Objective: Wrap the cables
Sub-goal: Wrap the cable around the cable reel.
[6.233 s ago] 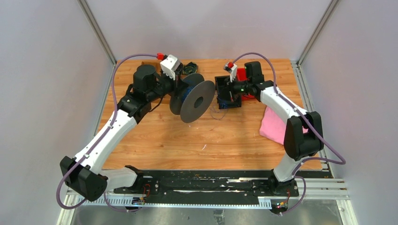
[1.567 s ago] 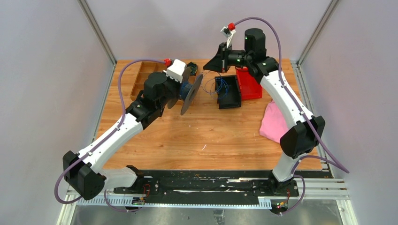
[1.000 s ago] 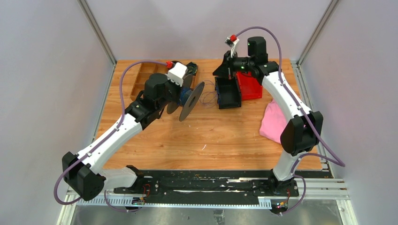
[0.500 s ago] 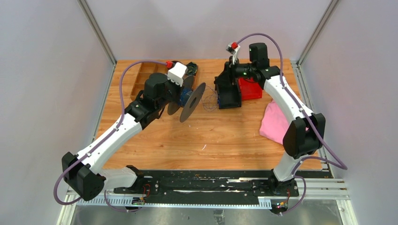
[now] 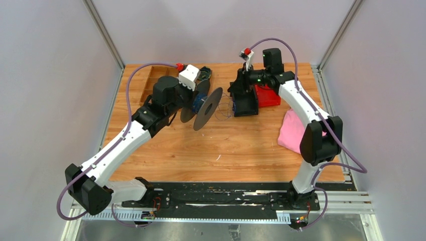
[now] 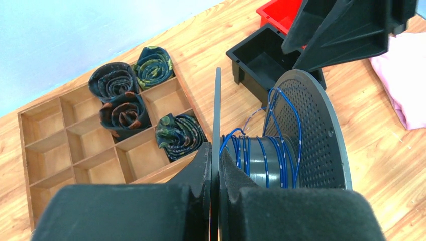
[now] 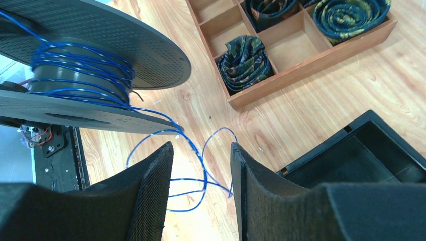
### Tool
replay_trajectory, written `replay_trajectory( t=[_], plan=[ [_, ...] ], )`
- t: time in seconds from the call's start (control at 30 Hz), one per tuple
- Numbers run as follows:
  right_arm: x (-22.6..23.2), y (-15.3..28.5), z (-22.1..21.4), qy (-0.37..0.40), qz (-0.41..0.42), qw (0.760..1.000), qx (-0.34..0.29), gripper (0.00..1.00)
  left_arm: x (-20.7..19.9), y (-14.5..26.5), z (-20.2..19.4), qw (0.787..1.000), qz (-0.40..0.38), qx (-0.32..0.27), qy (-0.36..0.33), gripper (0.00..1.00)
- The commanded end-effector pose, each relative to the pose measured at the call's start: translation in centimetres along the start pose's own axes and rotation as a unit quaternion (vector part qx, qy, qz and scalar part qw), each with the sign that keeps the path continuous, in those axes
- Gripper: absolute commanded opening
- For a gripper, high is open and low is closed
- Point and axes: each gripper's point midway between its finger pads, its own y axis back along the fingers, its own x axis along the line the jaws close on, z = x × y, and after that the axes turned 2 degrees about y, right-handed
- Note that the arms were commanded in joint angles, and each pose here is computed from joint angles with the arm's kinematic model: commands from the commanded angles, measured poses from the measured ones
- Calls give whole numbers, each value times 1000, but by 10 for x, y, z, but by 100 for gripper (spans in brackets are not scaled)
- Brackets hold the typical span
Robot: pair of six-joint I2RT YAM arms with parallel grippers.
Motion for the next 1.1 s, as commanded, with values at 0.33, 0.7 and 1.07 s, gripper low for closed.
replay_trajectory(
  t=[0.33,0.7,1.07],
  plan=[
    [5,-38,-37,-13,49,998,27,42,1,7,45,998,-7,-65,16,0],
    [8,-39,-40,8,45,999,24,39,-1,5,45,998,-11,-62,19,0],
    [7,-61,-53,18,45,998,35,33,-2,2,44,998,-19,-60,28,0]
  ],
)
